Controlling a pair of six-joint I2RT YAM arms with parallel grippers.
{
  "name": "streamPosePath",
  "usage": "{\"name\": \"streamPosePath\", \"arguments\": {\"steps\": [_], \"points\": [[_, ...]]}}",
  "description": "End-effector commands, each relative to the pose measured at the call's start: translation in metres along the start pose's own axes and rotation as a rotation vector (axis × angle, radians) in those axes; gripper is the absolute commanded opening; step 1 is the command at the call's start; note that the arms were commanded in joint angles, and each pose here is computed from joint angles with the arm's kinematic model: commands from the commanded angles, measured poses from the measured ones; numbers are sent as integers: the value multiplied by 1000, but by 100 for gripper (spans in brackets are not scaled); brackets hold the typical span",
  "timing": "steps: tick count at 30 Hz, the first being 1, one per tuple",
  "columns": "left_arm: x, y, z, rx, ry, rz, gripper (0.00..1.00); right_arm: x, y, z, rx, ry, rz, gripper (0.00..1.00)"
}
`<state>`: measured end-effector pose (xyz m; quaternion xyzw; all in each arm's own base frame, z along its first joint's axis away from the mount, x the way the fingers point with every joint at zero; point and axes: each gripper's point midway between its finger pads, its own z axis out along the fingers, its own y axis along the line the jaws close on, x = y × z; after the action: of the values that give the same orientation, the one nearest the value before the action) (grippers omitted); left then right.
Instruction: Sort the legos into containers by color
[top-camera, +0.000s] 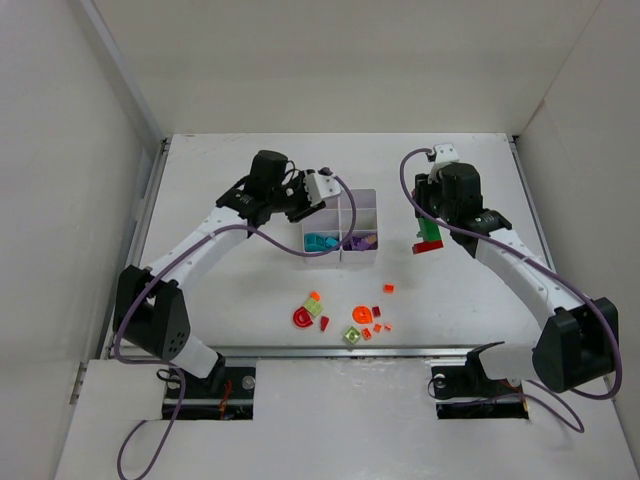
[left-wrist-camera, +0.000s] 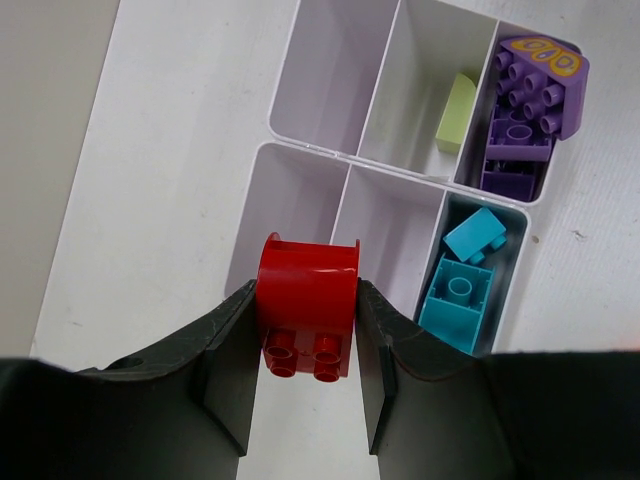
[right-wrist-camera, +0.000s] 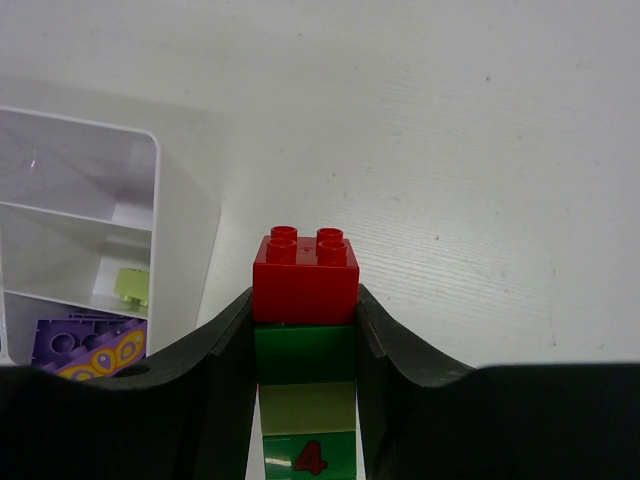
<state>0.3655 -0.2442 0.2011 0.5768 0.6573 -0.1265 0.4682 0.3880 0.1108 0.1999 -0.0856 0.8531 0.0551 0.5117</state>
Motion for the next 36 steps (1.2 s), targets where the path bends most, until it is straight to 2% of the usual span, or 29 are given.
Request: {"name": "streamPosePath", "arguments": {"steps": [1,11,23,30,36], "points": [[-4,5,5,-10,-26,83,0,-14,1,-4,-9,-45,17,0],[7,7,22,33,1,178,0,-16,3,-2,-18,-44,17,0],[25,-15,32,149,25,216,0,-10,5,3,-26,-24,15,0],[28,-15,34,156,28,243,26,-11,5,5,-26,-24,15,0],[24,-16,32,168,26,238,28,-13,7,7,-35,-23,15,0]]}}
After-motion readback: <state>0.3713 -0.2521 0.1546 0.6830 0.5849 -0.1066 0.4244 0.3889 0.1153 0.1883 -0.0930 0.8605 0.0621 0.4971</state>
